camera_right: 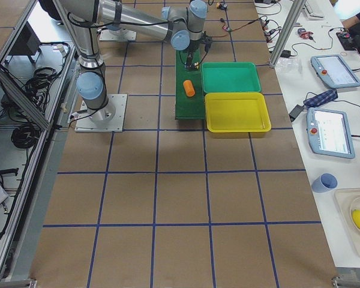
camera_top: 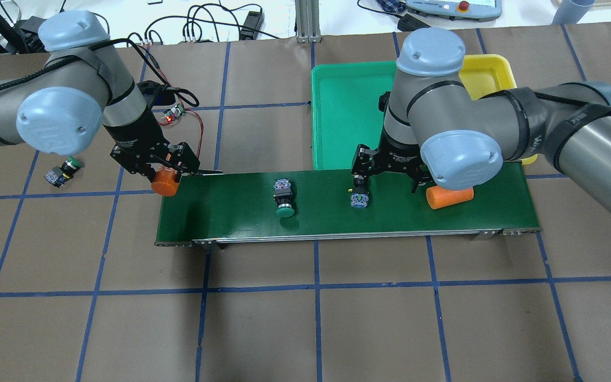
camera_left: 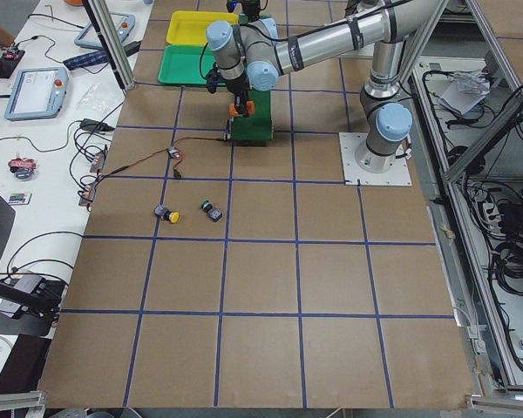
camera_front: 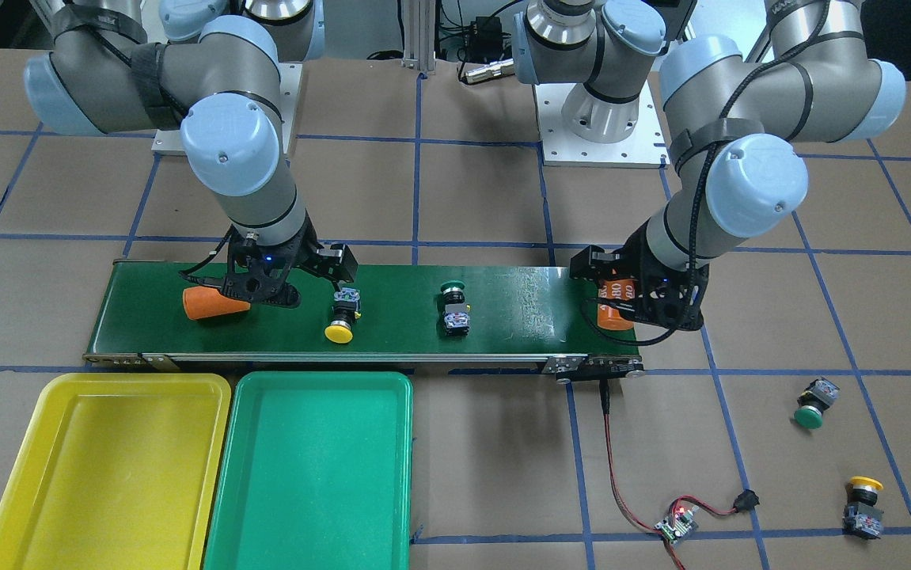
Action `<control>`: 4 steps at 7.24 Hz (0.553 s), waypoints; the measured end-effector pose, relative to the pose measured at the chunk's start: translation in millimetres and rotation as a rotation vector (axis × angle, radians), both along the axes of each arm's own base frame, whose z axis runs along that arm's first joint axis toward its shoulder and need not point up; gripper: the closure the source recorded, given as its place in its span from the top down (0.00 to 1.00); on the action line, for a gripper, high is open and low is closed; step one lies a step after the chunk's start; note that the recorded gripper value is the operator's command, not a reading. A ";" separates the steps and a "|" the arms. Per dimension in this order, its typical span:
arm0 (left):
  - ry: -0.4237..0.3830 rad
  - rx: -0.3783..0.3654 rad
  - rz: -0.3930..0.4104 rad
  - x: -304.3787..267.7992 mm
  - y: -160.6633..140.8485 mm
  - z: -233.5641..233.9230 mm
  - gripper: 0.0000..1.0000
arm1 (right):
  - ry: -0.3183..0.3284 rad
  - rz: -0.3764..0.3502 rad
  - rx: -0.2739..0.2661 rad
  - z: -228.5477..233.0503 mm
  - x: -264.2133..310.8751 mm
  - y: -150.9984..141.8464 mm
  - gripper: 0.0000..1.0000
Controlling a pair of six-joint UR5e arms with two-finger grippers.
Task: Sort buttons by color to trays
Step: 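Lift the yellow-cap button with the right gripper while the left releases the cylinder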
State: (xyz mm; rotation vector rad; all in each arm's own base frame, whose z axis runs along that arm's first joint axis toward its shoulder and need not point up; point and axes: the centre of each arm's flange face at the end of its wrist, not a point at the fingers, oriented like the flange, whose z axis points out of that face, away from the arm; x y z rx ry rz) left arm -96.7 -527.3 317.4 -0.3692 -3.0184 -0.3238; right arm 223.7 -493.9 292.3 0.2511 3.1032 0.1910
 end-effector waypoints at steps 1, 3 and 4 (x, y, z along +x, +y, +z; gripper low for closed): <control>0.046 -0.017 -0.218 -7.5 8.4 -3.4 0.00 | 0.000 0.001 0.018 -10.8 3.7 -0.8 1.00; 0.125 -0.088 -0.681 -18.0 27.0 -29.6 0.00 | 0.000 0.005 0.038 -25.5 7.9 -4.1 0.99; 0.140 -0.144 -0.833 -22.8 33.1 -46.5 0.00 | 0.001 0.008 0.048 -31.8 8.4 -5.3 0.90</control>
